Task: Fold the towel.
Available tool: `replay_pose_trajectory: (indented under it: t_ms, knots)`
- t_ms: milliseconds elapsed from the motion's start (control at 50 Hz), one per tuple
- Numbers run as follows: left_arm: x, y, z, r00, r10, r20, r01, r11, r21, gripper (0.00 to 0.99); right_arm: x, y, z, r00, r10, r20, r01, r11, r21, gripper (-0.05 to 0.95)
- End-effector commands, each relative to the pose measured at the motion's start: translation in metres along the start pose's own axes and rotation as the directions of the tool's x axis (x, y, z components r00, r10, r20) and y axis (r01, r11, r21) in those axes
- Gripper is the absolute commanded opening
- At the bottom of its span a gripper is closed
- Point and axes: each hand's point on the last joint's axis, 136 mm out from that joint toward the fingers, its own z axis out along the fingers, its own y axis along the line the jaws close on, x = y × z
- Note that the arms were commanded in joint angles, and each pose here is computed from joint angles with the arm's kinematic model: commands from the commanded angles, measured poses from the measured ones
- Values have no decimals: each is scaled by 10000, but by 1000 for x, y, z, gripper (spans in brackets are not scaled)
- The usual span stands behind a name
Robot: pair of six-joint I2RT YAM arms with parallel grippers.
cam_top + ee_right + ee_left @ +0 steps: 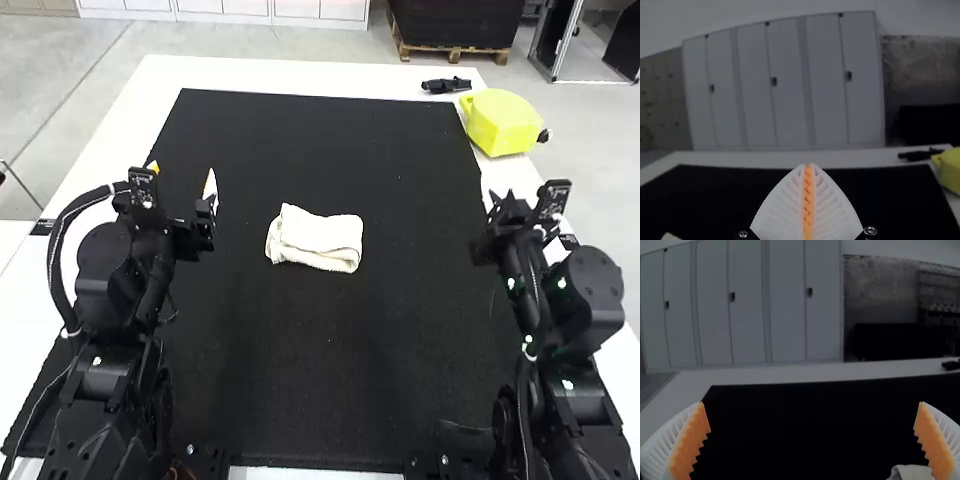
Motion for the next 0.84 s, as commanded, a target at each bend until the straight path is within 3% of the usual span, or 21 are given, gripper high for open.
replay_pose_trajectory:
  t_ms: [0, 140, 300, 340, 420, 560, 720, 820]
  knots:
    - [1, 5, -1, 9998, 218, 5, -218, 9994, -262, 961, 15, -13, -2, 9992, 36, -408, -10, 9980, 635, -20]
    - [7, 5, -1, 9982, 532, -265, -539, 9982, -259, 961, 47, -19, -6, 9851, 177, -1712, -18, 9957, 924, -20]
    - [27, 5, -2, 9931, 507, -1058, -531, 9984, -204, 961, 61, -20, -8, 9738, 60, -2275, 164, 9952, 965, 0]
    - [30, 5, -3, 9914, 502, -1210, -529, 9984, -193, 961, 65, -21, -10, 9691, 95, -2465, 153, 9950, 987, 82]
    - [45, 5, -5, 9825, 485, -1800, -520, 9985, -153, 961, 78, -23, -13, 9548, 175, -2966, 160, 9938, 1102, 364]
    - [46, 5, -5, 9817, 530, -1831, -565, 9983, -142, 961, 79, -29, -15, 9536, 170, -3007, 282, 9890, 1452, 551]
    - [46, 4, -5, 9814, 576, -1830, -608, 9981, -119, 961, 82, -35, -16, 9496, 24, -3136, 541, 9837, 1714, 913]
    - [45, 5, -5, 9820, 576, -1801, -611, 9980, -136, 961, 83, -35, -17, 9475, -74, -3197, 644, 9836, 1683, 916]
